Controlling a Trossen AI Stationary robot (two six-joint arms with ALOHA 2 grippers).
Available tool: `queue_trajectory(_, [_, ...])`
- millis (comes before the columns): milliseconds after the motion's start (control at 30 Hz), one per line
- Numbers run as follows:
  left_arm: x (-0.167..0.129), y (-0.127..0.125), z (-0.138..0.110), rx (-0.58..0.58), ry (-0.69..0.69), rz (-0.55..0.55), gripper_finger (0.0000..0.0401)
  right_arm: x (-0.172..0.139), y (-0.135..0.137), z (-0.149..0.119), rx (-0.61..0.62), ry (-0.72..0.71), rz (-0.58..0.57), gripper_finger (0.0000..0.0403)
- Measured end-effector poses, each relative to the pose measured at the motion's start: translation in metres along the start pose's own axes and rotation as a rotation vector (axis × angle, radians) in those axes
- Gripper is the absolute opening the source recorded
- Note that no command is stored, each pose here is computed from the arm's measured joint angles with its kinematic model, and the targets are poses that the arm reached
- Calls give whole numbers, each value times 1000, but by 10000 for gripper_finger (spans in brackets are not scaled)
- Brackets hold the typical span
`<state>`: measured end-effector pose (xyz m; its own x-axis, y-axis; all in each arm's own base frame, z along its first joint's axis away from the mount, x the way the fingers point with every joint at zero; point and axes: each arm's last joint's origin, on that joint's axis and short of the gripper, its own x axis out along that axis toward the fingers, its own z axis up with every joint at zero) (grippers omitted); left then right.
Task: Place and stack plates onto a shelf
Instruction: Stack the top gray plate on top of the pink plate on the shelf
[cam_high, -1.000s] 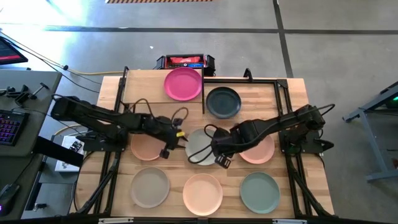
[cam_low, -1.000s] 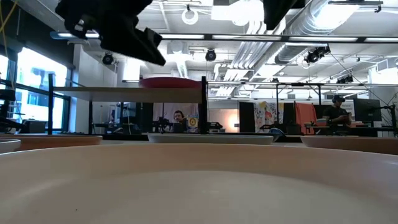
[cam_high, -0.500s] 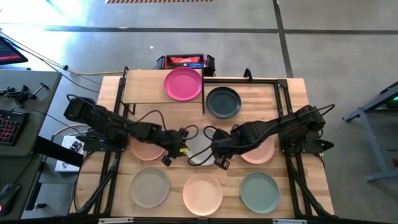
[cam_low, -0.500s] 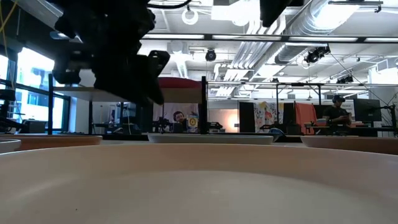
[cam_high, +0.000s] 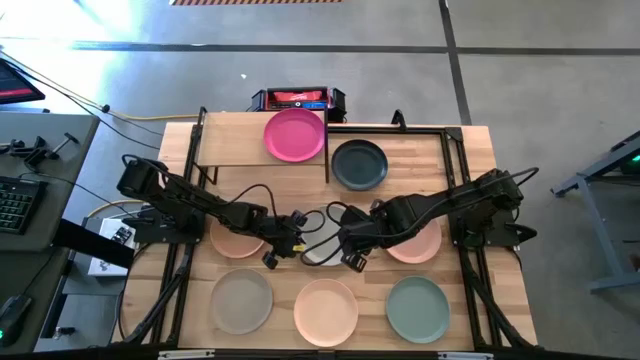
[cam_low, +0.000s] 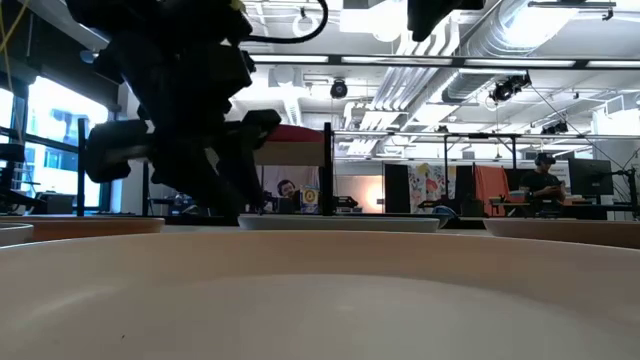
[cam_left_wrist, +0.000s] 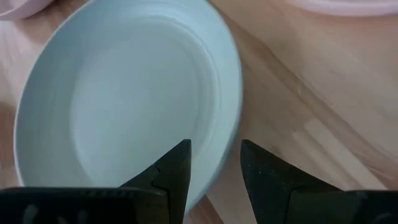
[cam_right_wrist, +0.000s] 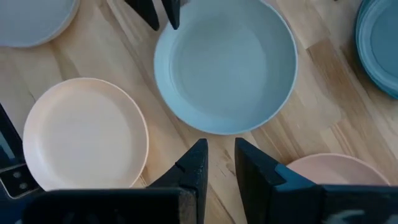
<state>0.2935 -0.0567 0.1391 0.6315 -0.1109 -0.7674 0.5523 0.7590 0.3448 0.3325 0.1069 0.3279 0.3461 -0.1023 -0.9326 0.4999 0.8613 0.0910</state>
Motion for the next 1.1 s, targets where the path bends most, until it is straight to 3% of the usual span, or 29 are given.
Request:
queue_trajectory(633, [14, -3, -9, 34, 88, 33, 122, 0, 0, 0, 81, -1, 0, 60])
queue_trajectory(1000, [14, -4, -8, 34, 91, 41, 12, 0, 0, 0, 100, -1, 0, 60])
queue_trajectory(1100, [14, -7, -6, 45, 87, 40, 7, 0, 0, 0, 100, -1, 0, 60])
